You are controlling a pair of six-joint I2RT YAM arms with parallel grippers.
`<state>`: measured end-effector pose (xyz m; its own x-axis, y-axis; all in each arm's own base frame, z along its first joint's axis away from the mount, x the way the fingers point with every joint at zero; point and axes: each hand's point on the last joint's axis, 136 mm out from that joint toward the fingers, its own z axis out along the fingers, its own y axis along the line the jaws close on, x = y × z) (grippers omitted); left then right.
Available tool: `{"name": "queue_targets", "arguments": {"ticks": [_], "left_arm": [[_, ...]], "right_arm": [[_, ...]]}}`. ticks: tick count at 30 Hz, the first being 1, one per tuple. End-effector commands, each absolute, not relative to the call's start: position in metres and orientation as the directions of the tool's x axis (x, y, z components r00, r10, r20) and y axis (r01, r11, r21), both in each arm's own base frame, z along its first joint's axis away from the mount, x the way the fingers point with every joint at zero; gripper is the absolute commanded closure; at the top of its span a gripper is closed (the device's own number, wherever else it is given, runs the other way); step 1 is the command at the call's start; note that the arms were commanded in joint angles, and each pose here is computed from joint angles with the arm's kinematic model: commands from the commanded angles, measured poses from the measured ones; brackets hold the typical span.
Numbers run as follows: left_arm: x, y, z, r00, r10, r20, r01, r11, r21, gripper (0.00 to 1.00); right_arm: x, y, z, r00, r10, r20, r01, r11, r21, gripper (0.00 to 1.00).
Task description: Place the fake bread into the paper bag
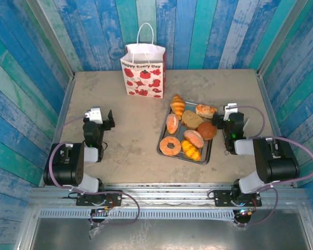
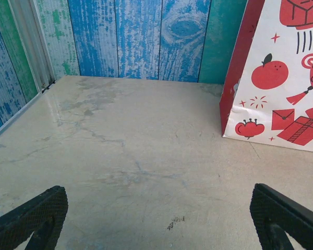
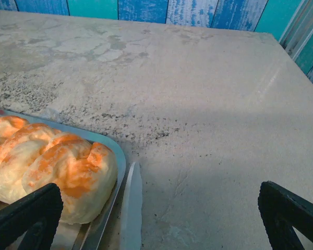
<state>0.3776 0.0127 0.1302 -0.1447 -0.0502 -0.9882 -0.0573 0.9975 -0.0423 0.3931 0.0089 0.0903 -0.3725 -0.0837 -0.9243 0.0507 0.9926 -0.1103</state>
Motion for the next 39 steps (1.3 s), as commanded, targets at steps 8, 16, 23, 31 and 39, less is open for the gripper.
{"name": "queue_targets", "arguments": {"ticks": [8,16,23,31,39], "left_arm": [[0.383,0.01,0.128,-0.153,-0.033,-0.988,-0.045,0.999,-0.026,0.06],[0.383,0.01,0.128,-0.152,-0.033,-0.988,-0.045,0.999,-0.026,0.06],[0.383,0.01,0.128,-0.152,-0.034,-0.988,-0.044,0.999,-0.027,0.06],[0.383,0.01,0.129,-0.146,-0.035,-0.989,-0.046,0.999,-0.028,0.06],[0.388,0.028,0.161,-0.246,-0.154,-0.957,-0.18,0.977,-0.111,0.06]], "right_arm": [[0.396,0.005,0.1,-0.346,-0.078,-0.935,0.073,0.991,-0.11,0.0],[0.396,0.005,0.1,-0.346,-0.078,-0.935,0.072,0.991,-0.11,0.0],[0.396,0.005,0.1,-0.347,-0.078,-0.935,0.072,0.991,-0.11,0.0],[0.396,0.005,0.099,-0.349,-0.077,-0.934,0.073,0.991,-0.109,0.0],[0.395,0.001,0.117,-0.342,-0.065,-0.938,0.097,0.99,-0.104,0.0]]}}
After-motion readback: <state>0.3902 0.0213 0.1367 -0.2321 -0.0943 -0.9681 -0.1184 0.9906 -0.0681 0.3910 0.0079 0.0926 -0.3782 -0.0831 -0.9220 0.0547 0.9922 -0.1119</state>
